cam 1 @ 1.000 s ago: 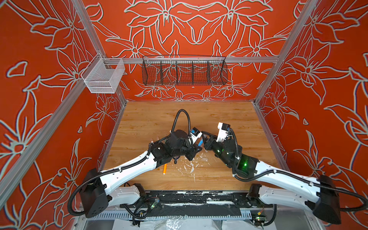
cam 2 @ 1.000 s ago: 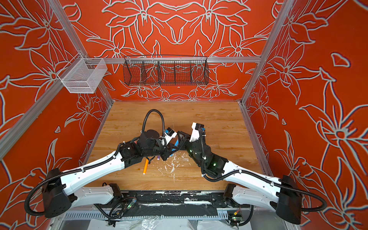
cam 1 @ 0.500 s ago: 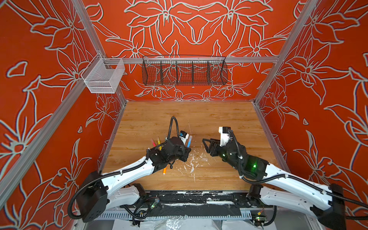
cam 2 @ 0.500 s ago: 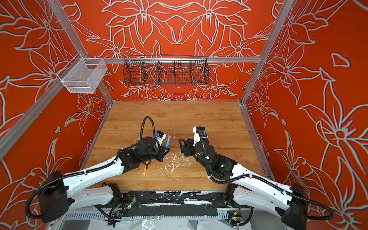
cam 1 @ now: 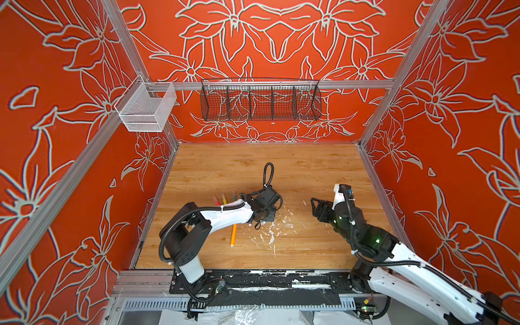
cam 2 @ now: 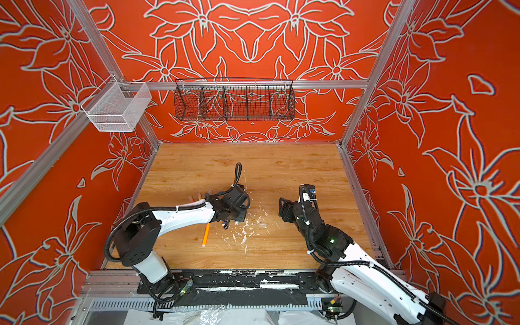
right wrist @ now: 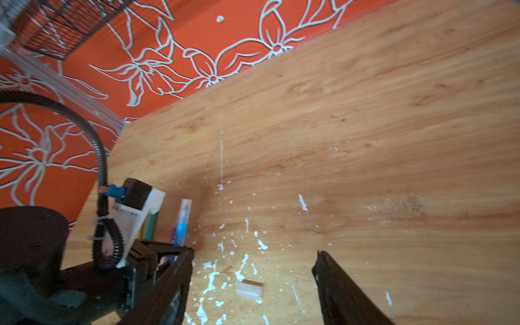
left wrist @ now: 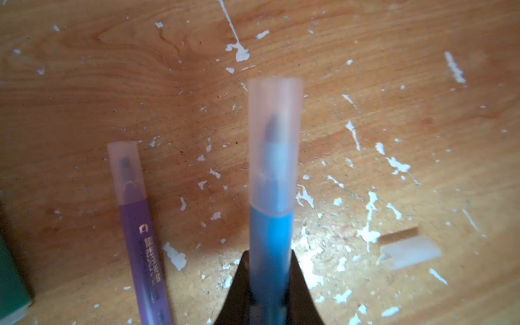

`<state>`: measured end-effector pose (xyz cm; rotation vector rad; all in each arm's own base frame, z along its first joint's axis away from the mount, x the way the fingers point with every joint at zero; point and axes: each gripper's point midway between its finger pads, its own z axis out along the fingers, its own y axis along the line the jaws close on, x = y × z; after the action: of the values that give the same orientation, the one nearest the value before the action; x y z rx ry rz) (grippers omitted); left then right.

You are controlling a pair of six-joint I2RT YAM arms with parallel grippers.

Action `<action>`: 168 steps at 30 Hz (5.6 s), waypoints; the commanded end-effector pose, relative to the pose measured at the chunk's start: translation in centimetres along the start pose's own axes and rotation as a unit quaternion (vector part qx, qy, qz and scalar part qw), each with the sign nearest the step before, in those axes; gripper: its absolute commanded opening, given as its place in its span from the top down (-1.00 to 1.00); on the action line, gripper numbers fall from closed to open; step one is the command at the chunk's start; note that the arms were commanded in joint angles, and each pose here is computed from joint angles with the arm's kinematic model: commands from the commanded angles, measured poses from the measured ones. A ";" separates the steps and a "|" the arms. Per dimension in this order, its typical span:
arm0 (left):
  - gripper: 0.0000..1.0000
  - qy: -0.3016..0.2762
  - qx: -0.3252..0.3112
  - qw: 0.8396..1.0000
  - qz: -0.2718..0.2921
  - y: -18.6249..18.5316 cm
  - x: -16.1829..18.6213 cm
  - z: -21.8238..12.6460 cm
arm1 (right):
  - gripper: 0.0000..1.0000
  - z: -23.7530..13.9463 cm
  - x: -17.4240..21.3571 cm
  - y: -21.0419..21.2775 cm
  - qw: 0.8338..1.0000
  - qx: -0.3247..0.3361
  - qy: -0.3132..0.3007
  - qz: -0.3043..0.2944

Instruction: Insert the pens into the pen caps

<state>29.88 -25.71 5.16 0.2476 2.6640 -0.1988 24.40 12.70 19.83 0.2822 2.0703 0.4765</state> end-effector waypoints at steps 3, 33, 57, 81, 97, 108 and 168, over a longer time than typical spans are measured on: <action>1.00 0.033 -0.070 0.997 -0.013 2.1 1.1 0.8 | -0.43 1.3 1.6 -1.5 0.999 0.029 0.031 -0.004; 0.26 -0.069 -0.119 0.990 -0.038 8.0 0.3 -11.2 | -0.40 0.6 2.2 -1.4 0.999 -0.017 0.044 0.010; 0.01 -0.017 -0.091 0.981 -0.171 12.5 11.2 -6.9 | -0.40 1.0 2.7 0.0 0.997 -0.048 0.059 0.019; 0.35 0.075 -0.131 0.976 -0.155 12.3 12.4 -3.7 | -0.42 0.0 2.1 -0.1 0.997 -0.056 0.048 0.021; 0.37 0.108 -0.102 0.976 -0.159 11.7 14.4 -4.3 | -0.42 0.1 2.3 0.3 0.996 -0.064 0.054 0.026; 0.51 0.108 -0.101 0.974 -0.170 12.0 15.2 -4.2 | -0.42 0.1 2.4 0.2 0.996 -0.066 0.055 0.028; 0.97 -0.106 0.204 0.972 0.053 -7.9 3.0 -13.1 | -0.13 1.2 6.0 12.8 0.962 -0.233 0.107 0.096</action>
<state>19.97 -29.57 15.46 0.4412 2.4026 -0.6676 21.81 26.27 17.98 0.1113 2.1381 1.0944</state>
